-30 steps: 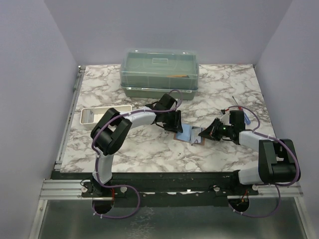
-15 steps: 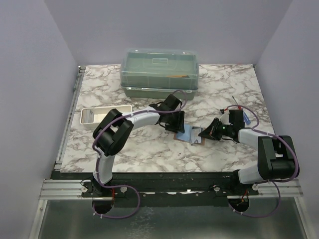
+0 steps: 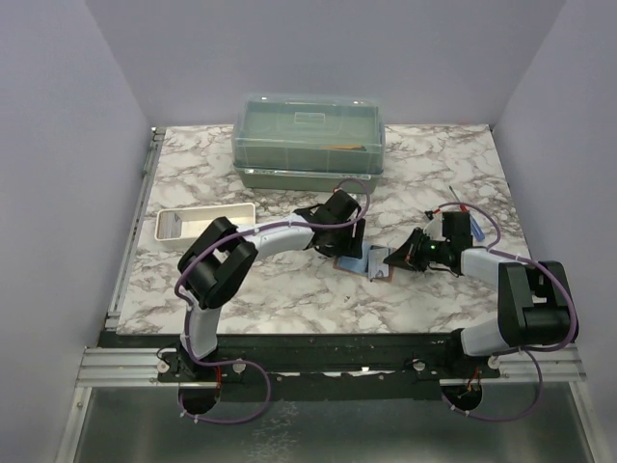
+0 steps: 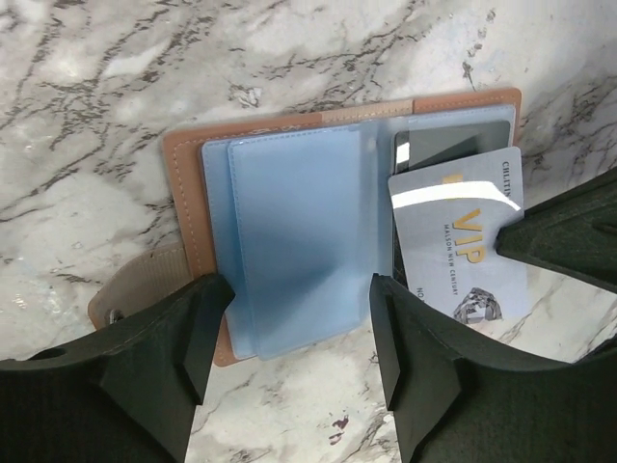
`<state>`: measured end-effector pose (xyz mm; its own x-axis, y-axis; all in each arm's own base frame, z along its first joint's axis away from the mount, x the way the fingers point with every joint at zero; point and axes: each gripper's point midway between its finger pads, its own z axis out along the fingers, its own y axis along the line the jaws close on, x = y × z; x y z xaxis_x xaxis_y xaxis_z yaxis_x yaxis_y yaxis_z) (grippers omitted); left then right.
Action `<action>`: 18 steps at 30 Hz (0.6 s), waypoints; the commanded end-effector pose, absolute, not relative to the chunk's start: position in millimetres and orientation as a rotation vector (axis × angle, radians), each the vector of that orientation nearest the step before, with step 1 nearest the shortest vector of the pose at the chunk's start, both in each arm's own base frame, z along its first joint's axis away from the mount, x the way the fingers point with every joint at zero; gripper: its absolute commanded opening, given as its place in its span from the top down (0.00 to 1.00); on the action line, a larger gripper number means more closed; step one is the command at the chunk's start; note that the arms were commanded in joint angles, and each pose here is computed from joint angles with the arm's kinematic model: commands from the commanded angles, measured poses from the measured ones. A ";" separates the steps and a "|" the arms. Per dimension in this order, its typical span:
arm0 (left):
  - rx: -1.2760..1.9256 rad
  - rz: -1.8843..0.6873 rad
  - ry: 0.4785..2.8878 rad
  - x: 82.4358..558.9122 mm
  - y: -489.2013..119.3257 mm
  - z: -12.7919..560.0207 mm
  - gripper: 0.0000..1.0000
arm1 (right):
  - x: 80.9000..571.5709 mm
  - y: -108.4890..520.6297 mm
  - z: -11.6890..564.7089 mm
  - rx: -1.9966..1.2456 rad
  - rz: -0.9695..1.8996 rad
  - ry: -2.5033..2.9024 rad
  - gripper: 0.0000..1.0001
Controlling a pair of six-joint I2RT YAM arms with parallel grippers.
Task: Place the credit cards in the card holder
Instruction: Insert the credit card into the card holder.
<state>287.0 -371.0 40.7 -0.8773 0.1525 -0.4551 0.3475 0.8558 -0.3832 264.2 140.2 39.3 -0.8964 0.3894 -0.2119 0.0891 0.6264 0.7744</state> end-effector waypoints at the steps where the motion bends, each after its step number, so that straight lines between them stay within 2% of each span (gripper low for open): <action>1: 0.323 -0.474 2.653 297.1 -337.5 32.2 0.30 | 264.4 138.9 40.5 0.366 1.149 2.495 1.00; 7: 0.290 -0.484 2.642 302.0 -335.0 45.4 0.26 | 262.5 137.1 45.0 0.368 1.130 2.505 1.00; 13: 0.295 -0.619 2.583 302.0 -345.6 82.8 0.26 | 262.4 139.9 42.0 0.364 1.162 2.508 1.00; 18: 0.300 -0.638 2.647 304.2 -335.0 69.4 0.23 | 264.8 141.8 47.2 0.348 1.180 2.497 1.00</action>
<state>303.1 -342.3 67.1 -0.8843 0.0957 -0.4571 0.2882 0.8820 -0.3730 259.6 140.2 40.4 -0.9013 0.3831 -0.2021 0.0937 0.6281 0.7725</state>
